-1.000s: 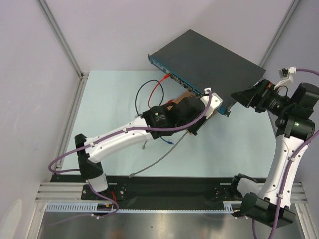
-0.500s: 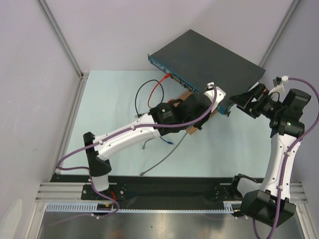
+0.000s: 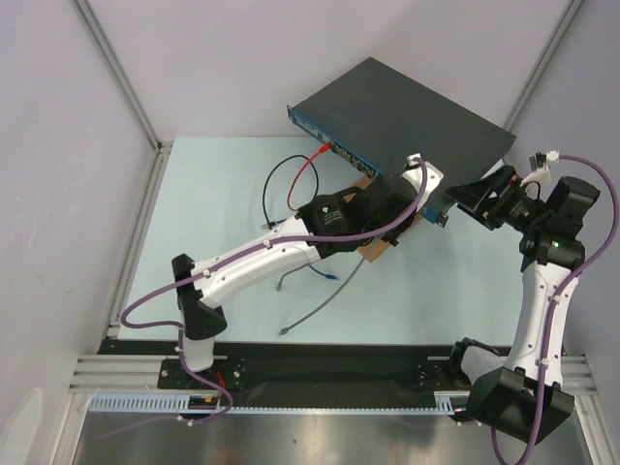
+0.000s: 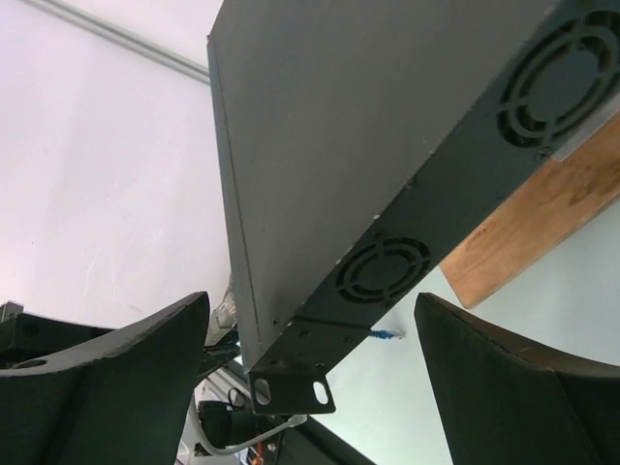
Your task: Insert the plug into the switch port
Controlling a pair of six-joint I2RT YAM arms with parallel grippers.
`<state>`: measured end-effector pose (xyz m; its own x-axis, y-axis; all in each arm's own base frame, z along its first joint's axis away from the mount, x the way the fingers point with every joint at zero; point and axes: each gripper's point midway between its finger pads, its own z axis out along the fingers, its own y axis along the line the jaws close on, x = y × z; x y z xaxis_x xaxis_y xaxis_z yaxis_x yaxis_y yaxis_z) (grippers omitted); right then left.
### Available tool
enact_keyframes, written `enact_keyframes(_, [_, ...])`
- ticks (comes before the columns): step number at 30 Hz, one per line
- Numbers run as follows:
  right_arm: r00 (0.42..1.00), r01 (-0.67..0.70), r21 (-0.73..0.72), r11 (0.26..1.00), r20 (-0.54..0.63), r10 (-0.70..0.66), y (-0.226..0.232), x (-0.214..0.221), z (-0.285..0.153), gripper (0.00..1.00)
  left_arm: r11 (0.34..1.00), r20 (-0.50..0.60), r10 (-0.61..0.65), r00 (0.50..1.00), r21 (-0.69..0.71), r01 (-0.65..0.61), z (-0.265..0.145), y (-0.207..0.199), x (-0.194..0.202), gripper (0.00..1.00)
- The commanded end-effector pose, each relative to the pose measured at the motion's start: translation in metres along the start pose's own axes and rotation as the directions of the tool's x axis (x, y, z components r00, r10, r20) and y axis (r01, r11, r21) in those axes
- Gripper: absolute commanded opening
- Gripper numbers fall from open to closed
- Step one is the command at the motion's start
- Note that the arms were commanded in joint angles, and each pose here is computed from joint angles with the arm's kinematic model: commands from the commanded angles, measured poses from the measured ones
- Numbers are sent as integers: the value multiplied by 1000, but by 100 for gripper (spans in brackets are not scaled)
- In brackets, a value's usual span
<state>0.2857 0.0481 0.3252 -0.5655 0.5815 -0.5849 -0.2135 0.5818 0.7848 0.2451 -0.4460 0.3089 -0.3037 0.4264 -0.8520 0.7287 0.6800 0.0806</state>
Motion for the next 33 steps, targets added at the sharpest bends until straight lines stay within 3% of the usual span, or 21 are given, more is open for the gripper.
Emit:
enact_keyframes(1, [993, 117, -85, 990, 33, -114, 25, -7, -7, 91, 1000, 29, -9, 1000, -16, 9, -2, 10, -14, 0])
enact_keyframes(8, [946, 317, -207, 925, 8, -323, 68, 0, -26, 80, 999, 124, 8, 992, 44, -13, -28, 6, -40, 0])
enact_keyframes(12, [926, 365, -284, 887, 13, -377, 100, 1, -39, 74, 996, 201, 53, 978, 54, -65, -49, -2, -55, 0])
enact_keyframes(17, [950, 281, -370, 886, -27, -312, 120, 10, -41, 63, 997, 249, 42, 968, 50, -56, -60, -4, -63, 0])
enact_keyframes(23, [971, 124, -436, 891, -131, -199, 132, 27, -29, 62, 997, 302, 18, 953, 60, -38, -68, -3, -74, 0])
enact_keyframes(33, [981, 44, -437, 898, -153, -123, 131, 27, -14, 55, 996, 331, 35, 943, 64, -60, -72, -6, -76, 0])
